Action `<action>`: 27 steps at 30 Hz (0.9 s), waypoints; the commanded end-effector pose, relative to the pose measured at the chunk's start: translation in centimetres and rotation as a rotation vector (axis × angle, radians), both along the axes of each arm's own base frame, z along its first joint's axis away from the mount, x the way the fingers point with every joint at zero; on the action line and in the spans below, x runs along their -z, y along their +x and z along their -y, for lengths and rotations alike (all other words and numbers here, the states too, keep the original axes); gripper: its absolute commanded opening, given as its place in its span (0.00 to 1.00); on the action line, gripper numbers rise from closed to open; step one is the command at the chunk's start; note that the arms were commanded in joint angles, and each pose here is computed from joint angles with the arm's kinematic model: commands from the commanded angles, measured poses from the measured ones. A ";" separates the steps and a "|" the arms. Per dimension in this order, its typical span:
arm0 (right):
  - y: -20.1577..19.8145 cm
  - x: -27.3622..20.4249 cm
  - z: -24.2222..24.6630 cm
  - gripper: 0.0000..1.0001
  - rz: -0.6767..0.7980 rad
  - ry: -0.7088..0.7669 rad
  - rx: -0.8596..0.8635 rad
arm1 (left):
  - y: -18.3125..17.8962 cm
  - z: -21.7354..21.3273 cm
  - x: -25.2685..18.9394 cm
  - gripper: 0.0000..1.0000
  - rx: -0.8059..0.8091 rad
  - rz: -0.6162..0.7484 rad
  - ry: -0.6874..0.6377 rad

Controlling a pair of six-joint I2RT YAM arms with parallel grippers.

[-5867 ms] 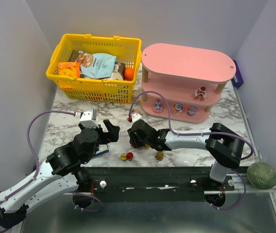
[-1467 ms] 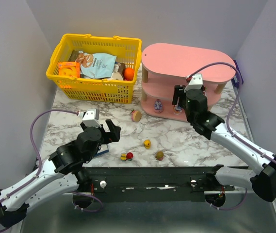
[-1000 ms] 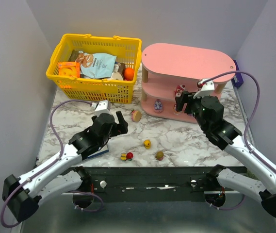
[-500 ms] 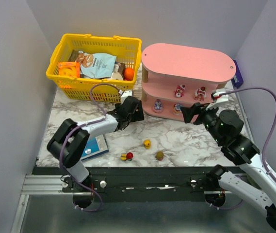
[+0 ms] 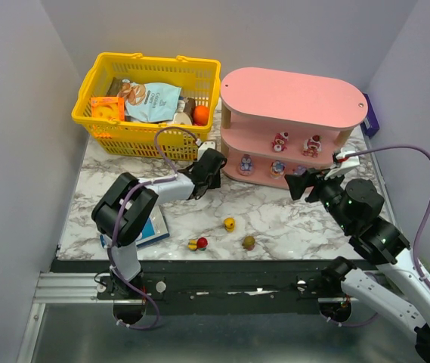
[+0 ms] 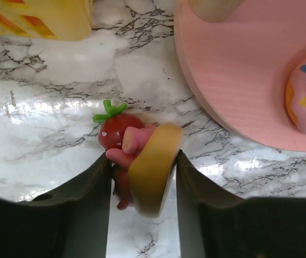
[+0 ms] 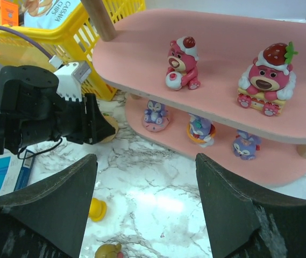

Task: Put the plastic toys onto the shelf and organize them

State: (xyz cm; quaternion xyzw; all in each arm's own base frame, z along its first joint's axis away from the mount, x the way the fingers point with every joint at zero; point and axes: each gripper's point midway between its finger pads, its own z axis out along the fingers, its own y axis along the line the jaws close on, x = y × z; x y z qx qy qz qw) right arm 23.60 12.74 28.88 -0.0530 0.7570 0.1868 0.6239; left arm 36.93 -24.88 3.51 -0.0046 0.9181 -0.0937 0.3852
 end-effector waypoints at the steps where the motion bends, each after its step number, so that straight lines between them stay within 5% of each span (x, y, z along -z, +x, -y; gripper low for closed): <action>1: -0.4 1.4 -0.3 0.81 -0.045 -0.009 -0.026 | -0.3 -1.2 0.6 0.27 -0.007 0.012 0.044; 4: -0.5 1.6 -0.6 0.81 -0.052 -0.004 -0.038 | -1.1 -1.5 0.3 0.10 -0.001 0.018 0.045; 9: -0.8 1.9 -1.5 0.81 -0.071 0.016 -0.081 | -3.4 -0.5 -2.6 0.00 0.080 0.098 0.069; 16: -1.5 3.4 -3.9 0.81 -0.153 0.048 -0.195 | -8.6 2.8 -8.2 0.00 0.337 0.333 0.087; 27: -4.1 2.7 -7.7 0.83 -0.221 0.136 -0.425 | -17.5 4.1 -19.0 0.00 0.796 0.727 -0.243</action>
